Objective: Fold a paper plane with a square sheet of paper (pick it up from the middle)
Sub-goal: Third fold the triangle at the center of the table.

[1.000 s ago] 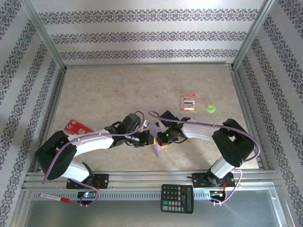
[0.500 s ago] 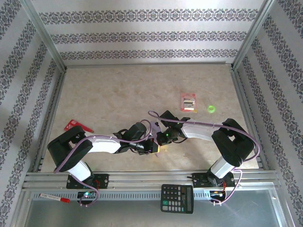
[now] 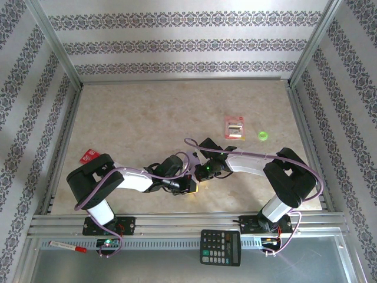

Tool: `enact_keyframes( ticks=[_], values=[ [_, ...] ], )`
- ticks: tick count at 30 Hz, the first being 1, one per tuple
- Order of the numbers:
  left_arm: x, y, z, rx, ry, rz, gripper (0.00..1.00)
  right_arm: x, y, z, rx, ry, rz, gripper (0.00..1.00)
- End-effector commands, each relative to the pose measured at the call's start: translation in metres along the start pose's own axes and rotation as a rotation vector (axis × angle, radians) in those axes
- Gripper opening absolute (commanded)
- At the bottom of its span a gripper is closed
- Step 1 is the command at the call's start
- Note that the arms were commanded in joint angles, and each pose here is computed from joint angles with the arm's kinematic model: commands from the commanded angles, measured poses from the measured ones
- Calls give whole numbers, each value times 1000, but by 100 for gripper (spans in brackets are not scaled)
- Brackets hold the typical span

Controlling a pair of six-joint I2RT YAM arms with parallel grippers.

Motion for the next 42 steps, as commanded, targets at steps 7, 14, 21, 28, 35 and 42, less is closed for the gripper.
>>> enact_keyframes(
  ticks=[7, 14, 21, 28, 35, 42],
  values=[
    [-4, -8, 5, 1, 1, 25, 0, -16, -16, -22, -30, -110, 70, 0],
    [-9, -13, 12, 17, -1, 46, 0, -16, -15, -21, -26, -107, 75, 0],
    [-1, -12, 4, -12, -14, 35, 0, -16, -17, -23, -33, -113, 73, 0],
    [0, -16, 5, -12, 7, 52, 0, -17, -16, -24, -33, -116, 73, 0],
    [-4, -21, 2, -30, 25, 85, 0, -17, -17, -25, -38, -117, 74, 0],
    [-11, -26, 12, -16, 59, 114, 0, -17, -18, -27, -39, -118, 77, 0]
  ],
)
Point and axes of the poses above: each hand's point on the last joint's axis, 136 mm out from that joint toward the fingers, its own x axis back along the fingers, its own z axis along the line the jaws close on, y = z × x, the point moved 8 cm from there along x, back along the fingers, and after that the axes turned 12 degrees about -x, right-handed, at the moved point
